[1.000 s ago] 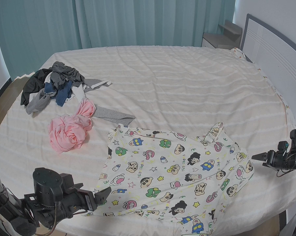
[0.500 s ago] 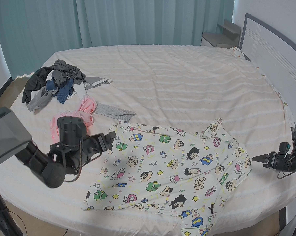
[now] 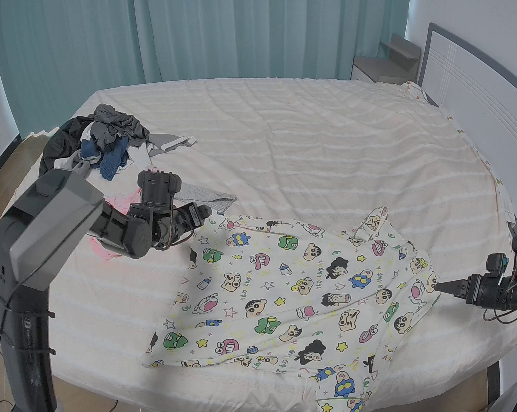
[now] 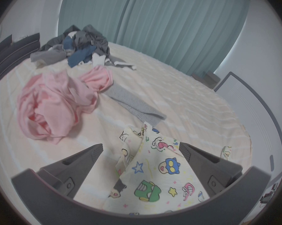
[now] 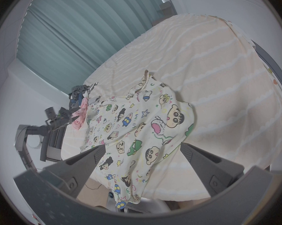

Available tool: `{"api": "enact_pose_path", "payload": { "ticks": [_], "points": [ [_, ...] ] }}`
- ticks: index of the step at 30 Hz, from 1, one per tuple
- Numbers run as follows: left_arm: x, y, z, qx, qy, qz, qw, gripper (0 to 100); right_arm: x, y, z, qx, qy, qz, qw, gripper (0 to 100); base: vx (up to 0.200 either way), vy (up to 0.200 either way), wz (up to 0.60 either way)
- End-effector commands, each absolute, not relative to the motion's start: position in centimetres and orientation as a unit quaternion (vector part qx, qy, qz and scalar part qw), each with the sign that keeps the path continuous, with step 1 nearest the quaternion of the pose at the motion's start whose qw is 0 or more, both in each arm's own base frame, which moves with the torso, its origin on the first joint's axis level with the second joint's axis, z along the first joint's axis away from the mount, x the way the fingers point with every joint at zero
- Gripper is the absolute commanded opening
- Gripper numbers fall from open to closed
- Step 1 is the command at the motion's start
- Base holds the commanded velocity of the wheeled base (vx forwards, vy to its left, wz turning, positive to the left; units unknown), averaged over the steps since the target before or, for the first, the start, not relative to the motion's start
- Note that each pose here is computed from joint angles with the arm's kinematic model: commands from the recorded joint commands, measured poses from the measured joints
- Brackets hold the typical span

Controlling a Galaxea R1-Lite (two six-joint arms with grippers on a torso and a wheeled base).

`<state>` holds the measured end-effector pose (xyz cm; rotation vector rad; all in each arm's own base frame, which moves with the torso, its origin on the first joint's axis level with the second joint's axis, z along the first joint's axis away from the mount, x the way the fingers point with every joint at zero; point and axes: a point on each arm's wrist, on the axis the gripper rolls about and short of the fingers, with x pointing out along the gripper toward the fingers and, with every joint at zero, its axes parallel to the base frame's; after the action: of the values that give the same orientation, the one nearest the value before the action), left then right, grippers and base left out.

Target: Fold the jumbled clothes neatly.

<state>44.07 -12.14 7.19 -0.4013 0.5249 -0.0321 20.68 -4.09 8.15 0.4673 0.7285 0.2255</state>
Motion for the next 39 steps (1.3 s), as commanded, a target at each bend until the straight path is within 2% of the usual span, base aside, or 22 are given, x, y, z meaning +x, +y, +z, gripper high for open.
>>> {"api": "enact_pose_path", "payload": {
  "ticks": [1,18,24,25,32,39],
  "points": [
    [47.3,-12.6,1.2,-0.210,0.303,-0.002,0.930,100,19.2,-2.8,9.3,0.210,0.334,0.134,0.909,100,0.000,0.000,0.00],
    [48.4,-13.1,2.1,-0.236,0.278,-0.010,0.931,100,19.2,-2.7,9.3,0.212,0.335,0.135,0.908,100,0.000,0.000,0.00],
    [49.0,-14.1,2.9,-0.242,0.266,-0.036,0.932,100,18.9,-2.6,9.5,0.210,0.331,0.136,0.910,100,0.000,0.000,0.00],
    [49.0,-14.1,2.9,-0.242,0.266,-0.036,0.932,0,18.9,-2.6,9.5,0.210,0.331,0.136,0.910,100,0.000,0.000,0.00],
    [49.3,-14.8,0.2,-0.228,0.300,-0.029,0.926,0,18.6,-2.5,9.4,0.210,0.332,0.136,0.909,100,0.000,0.000,0.00],
    [50.5,-13.7,1.8,-0.235,0.266,-0.012,0.935,0,18.4,-2.5,9.4,0.211,0.332,0.136,0.909,100,0.000,0.000,0.00]
  ]
}}
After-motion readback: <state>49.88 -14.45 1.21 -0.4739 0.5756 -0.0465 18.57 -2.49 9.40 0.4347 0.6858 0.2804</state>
